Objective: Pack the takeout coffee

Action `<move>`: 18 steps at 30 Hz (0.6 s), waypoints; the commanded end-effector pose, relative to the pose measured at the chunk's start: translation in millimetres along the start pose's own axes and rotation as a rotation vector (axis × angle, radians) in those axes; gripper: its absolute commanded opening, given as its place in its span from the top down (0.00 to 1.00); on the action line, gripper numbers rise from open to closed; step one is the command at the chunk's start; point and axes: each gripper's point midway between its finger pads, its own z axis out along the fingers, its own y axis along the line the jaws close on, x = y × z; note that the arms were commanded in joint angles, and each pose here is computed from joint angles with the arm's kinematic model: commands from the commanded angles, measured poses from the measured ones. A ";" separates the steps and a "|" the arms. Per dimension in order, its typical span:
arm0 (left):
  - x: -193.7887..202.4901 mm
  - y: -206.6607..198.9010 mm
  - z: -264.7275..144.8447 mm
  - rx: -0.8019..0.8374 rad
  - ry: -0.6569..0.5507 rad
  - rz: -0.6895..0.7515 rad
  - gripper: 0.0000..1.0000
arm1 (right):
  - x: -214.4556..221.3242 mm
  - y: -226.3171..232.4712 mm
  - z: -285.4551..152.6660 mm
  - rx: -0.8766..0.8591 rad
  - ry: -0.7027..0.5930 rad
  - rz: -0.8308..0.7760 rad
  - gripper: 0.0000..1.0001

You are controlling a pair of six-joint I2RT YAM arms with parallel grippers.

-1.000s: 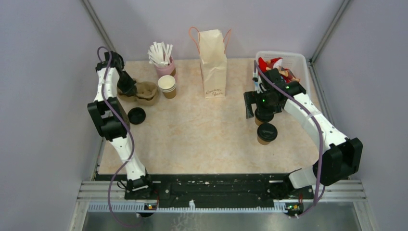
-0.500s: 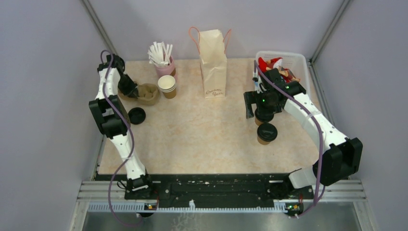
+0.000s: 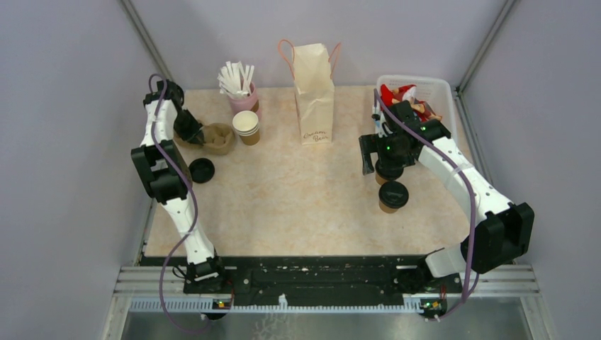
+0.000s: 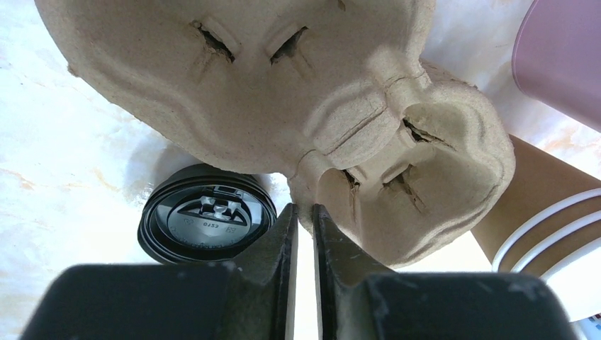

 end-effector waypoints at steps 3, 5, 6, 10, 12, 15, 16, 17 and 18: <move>-8.5 -4.9 -9.0 0.022 -0.019 0.020 0.87 | -10.5 2.6 -4.9 0.001 -0.043 -0.024 0.01; -9.4 -3.6 -10.3 0.014 -0.021 0.028 0.83 | -10.6 2.4 -5.2 0.001 -0.044 -0.024 0.01; -9.9 -3.2 -11.3 0.010 -0.023 0.030 0.81 | -11.2 2.5 -5.4 0.001 -0.046 -0.023 0.01; -11.9 -4.2 -11.9 0.013 -0.024 0.033 0.80 | -10.9 2.4 -5.0 0.002 -0.044 -0.025 0.01; -12.7 -5.9 -11.3 0.019 -0.025 0.032 0.84 | -11.3 2.5 -5.2 0.002 -0.046 -0.024 0.01; -10.9 -6.3 -8.7 0.024 -0.013 0.031 0.86 | -11.0 2.4 -5.4 0.002 -0.046 -0.024 0.01; -10.4 -6.1 -8.0 0.023 -0.011 0.029 0.85 | -10.8 2.2 -5.2 0.002 -0.045 -0.023 0.01; -9.3 -5.4 -7.3 0.019 -0.007 0.027 0.83 | -10.7 2.3 -5.2 0.002 -0.045 -0.023 0.01; -8.3 -3.9 -7.0 0.012 -0.004 0.024 0.81 | -10.6 2.5 -5.4 0.001 -0.045 -0.023 0.01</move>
